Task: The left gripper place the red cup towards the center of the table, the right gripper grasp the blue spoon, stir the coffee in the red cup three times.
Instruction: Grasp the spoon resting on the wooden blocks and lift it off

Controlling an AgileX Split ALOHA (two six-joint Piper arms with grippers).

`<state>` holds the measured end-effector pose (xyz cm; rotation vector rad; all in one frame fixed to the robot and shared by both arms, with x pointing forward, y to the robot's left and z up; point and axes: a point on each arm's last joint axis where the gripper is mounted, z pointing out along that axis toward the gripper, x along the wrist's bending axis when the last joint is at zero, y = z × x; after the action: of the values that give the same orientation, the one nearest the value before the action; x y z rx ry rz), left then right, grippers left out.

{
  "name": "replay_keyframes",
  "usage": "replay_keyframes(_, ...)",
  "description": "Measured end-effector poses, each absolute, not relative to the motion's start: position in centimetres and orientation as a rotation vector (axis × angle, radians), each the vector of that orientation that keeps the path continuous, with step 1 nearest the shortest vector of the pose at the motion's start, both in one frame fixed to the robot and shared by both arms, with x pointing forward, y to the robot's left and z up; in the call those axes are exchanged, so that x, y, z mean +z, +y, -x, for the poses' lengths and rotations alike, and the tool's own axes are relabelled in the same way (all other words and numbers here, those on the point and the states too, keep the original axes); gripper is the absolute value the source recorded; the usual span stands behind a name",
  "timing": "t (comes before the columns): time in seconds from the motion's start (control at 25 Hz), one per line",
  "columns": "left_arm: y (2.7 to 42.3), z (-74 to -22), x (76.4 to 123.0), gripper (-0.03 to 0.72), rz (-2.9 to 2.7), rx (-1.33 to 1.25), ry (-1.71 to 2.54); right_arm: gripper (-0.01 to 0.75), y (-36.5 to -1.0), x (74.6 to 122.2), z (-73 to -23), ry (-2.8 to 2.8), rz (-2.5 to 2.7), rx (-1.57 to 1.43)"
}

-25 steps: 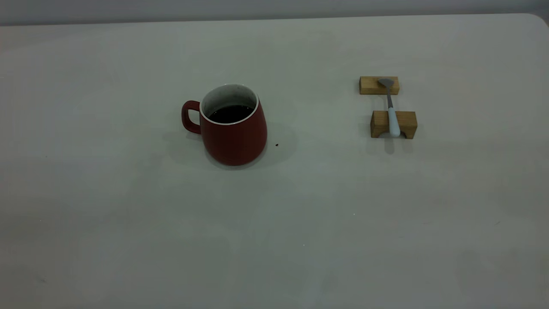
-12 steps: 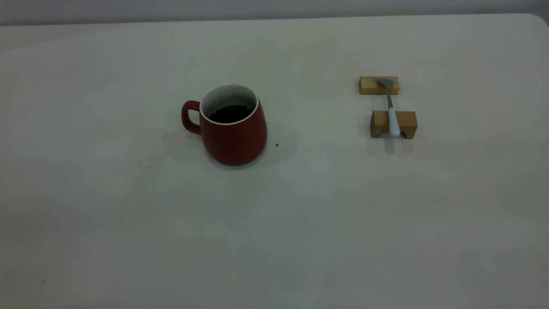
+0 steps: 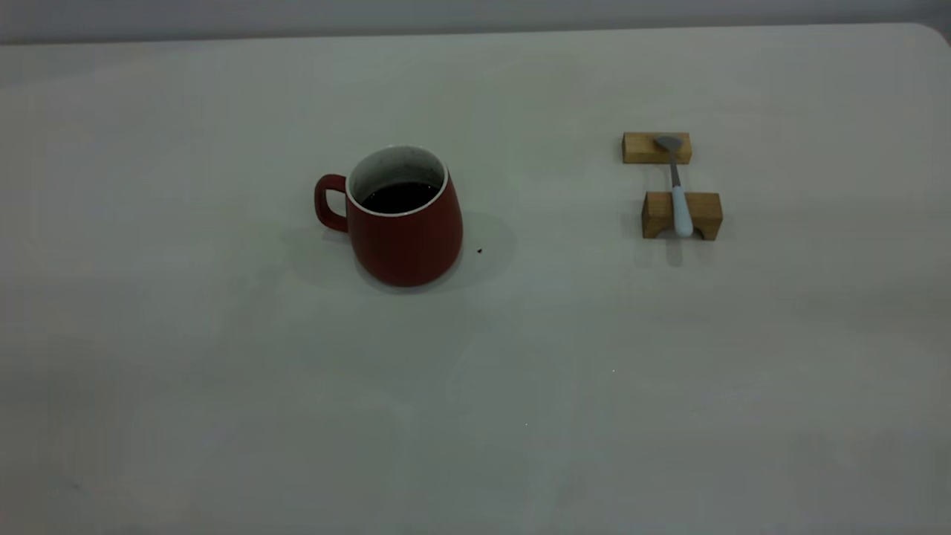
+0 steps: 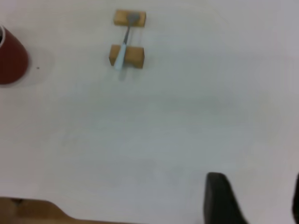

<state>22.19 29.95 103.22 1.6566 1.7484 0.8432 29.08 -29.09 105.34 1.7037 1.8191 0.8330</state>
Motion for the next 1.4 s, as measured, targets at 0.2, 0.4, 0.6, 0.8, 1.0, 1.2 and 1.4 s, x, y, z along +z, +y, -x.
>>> replay_keyframes(0.2, 29.9, -22.2, 103.2, 0.560, -1.657, 0.843, 1.748, 0.609, -28.7, 105.7, -35.4, 1.859, -1.857, 0.761)
replay_keyframes(0.4, 29.9, -22.2, 103.2, 0.560, -1.657, 0.843, 1.748, 0.634, -28.4, 104.3, -41.8, 1.921, -1.950, 0.652)
replay_keyframes(0.6, 29.9, -22.2, 103.2, 0.560, -1.657, 0.843, 1.748, 0.634, -27.7, 100.9, -48.3, 2.006, -2.021, 0.595)
replay_keyframes(0.8, 29.9, -22.2, 103.2, 0.560, -1.657, 0.843, 1.748, 0.634, -26.5, 96.7, -52.9, 2.117, -2.034, 0.545)
replay_keyframes(1.0, 29.9, -22.2, 103.2, 0.560, -1.657, 0.843, 1.748, 0.634, -23.7, 92.9, -55.6, 2.245, -2.001, 0.474)
replay_keyframes(1.2, 29.9, -22.2, 103.2, 0.560, -1.657, 0.843, 1.748, 0.631, -20.9, 89.1, -57.5, 2.362, -1.967, 0.396)
replay_keyframes(1.4, 29.9, -22.2, 103.2, 0.560, -1.657, 0.843, 1.748, 0.625, -18.5, 85.7, -59.2, 2.445, -1.937, 0.335)
